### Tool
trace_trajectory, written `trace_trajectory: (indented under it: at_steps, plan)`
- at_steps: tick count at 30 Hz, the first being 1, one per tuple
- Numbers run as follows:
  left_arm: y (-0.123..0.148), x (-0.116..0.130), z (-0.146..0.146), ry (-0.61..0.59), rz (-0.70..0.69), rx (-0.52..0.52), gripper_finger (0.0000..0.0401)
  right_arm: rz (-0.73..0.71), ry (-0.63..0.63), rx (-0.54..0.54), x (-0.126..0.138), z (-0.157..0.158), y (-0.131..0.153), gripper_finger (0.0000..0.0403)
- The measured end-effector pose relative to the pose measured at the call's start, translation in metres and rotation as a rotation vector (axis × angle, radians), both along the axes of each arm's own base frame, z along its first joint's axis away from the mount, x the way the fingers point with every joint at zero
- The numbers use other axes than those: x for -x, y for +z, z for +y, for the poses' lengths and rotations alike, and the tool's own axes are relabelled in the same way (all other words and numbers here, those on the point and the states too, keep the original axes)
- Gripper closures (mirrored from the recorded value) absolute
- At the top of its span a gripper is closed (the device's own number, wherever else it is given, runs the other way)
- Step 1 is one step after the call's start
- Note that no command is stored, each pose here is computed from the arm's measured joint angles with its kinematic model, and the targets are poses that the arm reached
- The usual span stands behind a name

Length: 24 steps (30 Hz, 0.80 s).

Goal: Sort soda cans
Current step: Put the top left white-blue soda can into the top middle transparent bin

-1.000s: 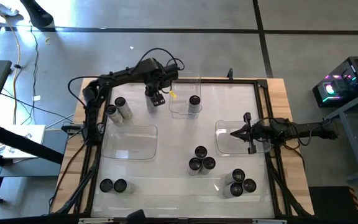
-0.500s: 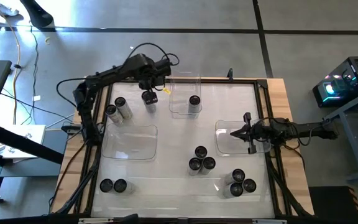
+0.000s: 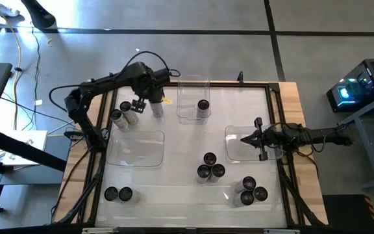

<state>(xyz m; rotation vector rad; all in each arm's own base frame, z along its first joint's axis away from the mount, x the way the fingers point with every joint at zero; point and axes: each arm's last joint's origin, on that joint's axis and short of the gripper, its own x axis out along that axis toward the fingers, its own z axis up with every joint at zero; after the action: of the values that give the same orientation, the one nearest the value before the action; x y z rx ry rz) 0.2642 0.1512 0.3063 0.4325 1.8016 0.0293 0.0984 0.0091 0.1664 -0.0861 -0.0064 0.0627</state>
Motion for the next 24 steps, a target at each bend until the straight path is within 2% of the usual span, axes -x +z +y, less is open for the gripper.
trace_trajectory:
  at_steps: [4, 7, 16, 24]
  plan:
    - [-0.017, -0.006, 0.003, -0.092, 0.008, -0.044, 0.0075, 0.0, 0.0, 0.0, 0.0, 0.0, 0.0, 0.0402]
    - [-0.024, -0.01, 0.005, -0.108, -0.02, -0.062, 0.0075, -0.001, 0.0, 0.0, 0.0, 0.0, 0.0, 0.0402]
    - [-0.027, -0.012, 0.002, -0.111, -0.108, 0.068, 0.0075, 0.0, 0.0, 0.0, 0.0, 0.0, 0.0, 0.0402]
    - [-0.03, -0.021, 0.003, -0.119, -0.179, 0.088, 0.0075, 0.0, 0.0, 0.0, 0.0, 0.0, 0.0, 0.0402]
